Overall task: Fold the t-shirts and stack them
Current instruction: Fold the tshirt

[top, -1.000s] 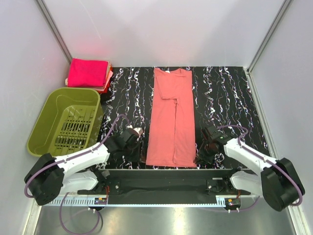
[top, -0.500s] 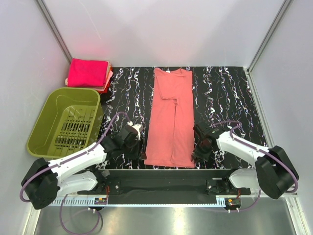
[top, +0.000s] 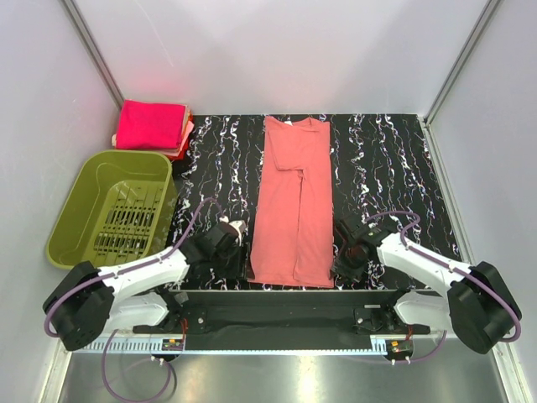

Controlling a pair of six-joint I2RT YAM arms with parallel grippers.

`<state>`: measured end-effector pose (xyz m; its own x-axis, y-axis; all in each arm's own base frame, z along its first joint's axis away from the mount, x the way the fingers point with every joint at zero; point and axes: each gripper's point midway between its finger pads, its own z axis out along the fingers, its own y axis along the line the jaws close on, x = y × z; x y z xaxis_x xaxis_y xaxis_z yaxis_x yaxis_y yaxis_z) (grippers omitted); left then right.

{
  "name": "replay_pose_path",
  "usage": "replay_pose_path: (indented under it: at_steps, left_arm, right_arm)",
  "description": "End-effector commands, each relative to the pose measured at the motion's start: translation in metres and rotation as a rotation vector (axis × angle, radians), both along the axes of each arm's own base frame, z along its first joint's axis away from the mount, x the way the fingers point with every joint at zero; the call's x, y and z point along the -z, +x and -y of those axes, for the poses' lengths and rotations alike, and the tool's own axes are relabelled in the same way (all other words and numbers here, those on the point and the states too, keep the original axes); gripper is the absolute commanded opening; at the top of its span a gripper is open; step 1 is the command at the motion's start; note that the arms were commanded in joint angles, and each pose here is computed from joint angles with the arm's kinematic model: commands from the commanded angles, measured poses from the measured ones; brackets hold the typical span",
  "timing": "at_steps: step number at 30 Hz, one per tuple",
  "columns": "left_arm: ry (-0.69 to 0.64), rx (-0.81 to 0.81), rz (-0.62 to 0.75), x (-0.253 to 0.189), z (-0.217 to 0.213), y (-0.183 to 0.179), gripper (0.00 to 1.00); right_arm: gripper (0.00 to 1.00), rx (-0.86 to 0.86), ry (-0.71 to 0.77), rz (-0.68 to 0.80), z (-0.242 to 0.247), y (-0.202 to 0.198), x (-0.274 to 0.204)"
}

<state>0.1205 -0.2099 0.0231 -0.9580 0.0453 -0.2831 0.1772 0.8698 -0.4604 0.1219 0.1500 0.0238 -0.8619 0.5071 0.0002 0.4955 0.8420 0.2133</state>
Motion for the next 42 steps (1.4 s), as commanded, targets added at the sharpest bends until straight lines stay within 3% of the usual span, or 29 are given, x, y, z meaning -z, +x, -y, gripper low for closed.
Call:
replay_pose_path:
  at_steps: [1, 9, 14, 15, 16, 19, 26, 32, 38, 42]
  left_arm:
    - [-0.064, -0.015, 0.017, -0.005, 0.015, 0.009, 0.5]
    - [-0.066, -0.005, -0.007, 0.0, 0.016, 0.005, 0.36]
    - [-0.084, 0.002, 0.01, -0.007, 0.017, 0.005, 0.06]
    - [-0.089, 0.004, 0.009, -0.008, 0.018, 0.005, 0.03]
    - [-0.098, 0.008, 0.008, -0.01, 0.019, 0.004, 0.0]
    - [-0.122, 0.021, 0.01, -0.016, 0.023, 0.003, 0.0]
    - [-0.165, 0.017, 0.037, -0.042, 0.033, 0.012, 0.0]
    - [-0.134, 0.007, 0.024, -0.049, 0.04, 0.038, 0.0]
    - [-0.11, -0.009, 0.066, -0.07, 0.051, 0.089, 0.0]
    - [-0.084, -0.02, 0.091, -0.075, 0.055, 0.128, 0.0]
  right_arm:
    - [0.36, 0.003, -0.022, 0.018, -0.001, 0.002, 0.0]
    - [0.34, -0.045, -0.028, -0.009, -0.012, 0.0, 0.009]
    - [0.25, -0.051, -0.035, -0.007, -0.014, -0.001, 0.01]
    - [0.22, -0.051, -0.033, -0.006, -0.015, -0.001, 0.01]
    - [0.13, -0.053, -0.032, 0.001, -0.014, -0.001, 0.009]
    - [0.0, -0.053, -0.032, 0.013, -0.013, -0.002, 0.007]
    - [0.0, -0.089, -0.017, 0.128, -0.013, 0.014, -0.023]
    - [0.0, -0.23, -0.107, 0.263, -0.016, 0.053, -0.04]
    - [0.0, -0.399, -0.196, 0.303, -0.028, 0.098, -0.047]
    - [0.0, -0.452, -0.174, 0.345, -0.032, 0.134, -0.052]
